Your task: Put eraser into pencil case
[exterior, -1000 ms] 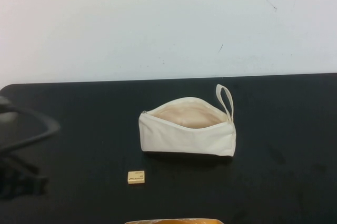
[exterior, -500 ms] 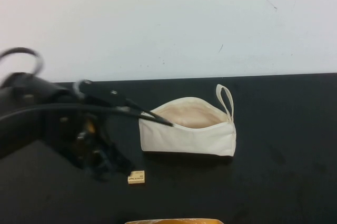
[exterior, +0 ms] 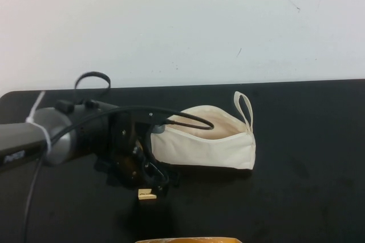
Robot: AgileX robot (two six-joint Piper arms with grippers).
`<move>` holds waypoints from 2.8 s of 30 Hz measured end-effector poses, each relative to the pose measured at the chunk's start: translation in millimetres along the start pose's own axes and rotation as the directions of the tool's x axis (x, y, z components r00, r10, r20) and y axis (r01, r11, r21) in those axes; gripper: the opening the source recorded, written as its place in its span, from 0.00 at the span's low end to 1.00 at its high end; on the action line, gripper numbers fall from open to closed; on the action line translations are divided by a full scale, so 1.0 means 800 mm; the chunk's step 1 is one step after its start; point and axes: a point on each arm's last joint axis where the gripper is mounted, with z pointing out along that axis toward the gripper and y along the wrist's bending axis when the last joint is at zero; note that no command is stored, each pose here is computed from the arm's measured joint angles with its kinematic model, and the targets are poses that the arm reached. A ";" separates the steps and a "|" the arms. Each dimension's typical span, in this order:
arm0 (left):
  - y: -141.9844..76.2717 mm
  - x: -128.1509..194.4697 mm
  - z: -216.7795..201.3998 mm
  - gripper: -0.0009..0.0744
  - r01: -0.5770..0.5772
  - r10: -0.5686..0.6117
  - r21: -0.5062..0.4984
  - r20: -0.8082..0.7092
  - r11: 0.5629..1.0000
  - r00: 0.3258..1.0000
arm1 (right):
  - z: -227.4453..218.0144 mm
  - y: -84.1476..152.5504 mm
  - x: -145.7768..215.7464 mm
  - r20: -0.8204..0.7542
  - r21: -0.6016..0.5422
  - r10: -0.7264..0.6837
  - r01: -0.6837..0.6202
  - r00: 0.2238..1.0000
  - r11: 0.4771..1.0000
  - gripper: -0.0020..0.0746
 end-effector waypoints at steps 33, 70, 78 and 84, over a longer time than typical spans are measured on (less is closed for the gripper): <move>-0.010 -0.024 -0.110 0.40 -0.082 0.067 0.036 0.306 0.996 0.950 | 0.000 0.000 0.000 0.000 0.000 0.000 0.000 1.000 1.000 0.03; -0.057 -0.070 -0.129 0.17 -0.312 0.293 -0.043 0.486 0.949 0.824 | 0.000 0.000 0.000 0.000 0.000 0.000 0.000 1.000 1.000 0.03; -0.032 0.014 -0.217 0.02 -0.317 0.293 -0.065 0.589 0.946 0.753 | 0.000 0.000 0.000 0.000 0.000 0.000 0.000 1.000 1.000 0.03; -0.010 0.087 -0.251 0.01 -0.296 0.254 -0.048 0.656 0.954 0.710 | 0.000 0.000 0.000 0.000 0.000 0.000 0.000 1.000 1.000 0.03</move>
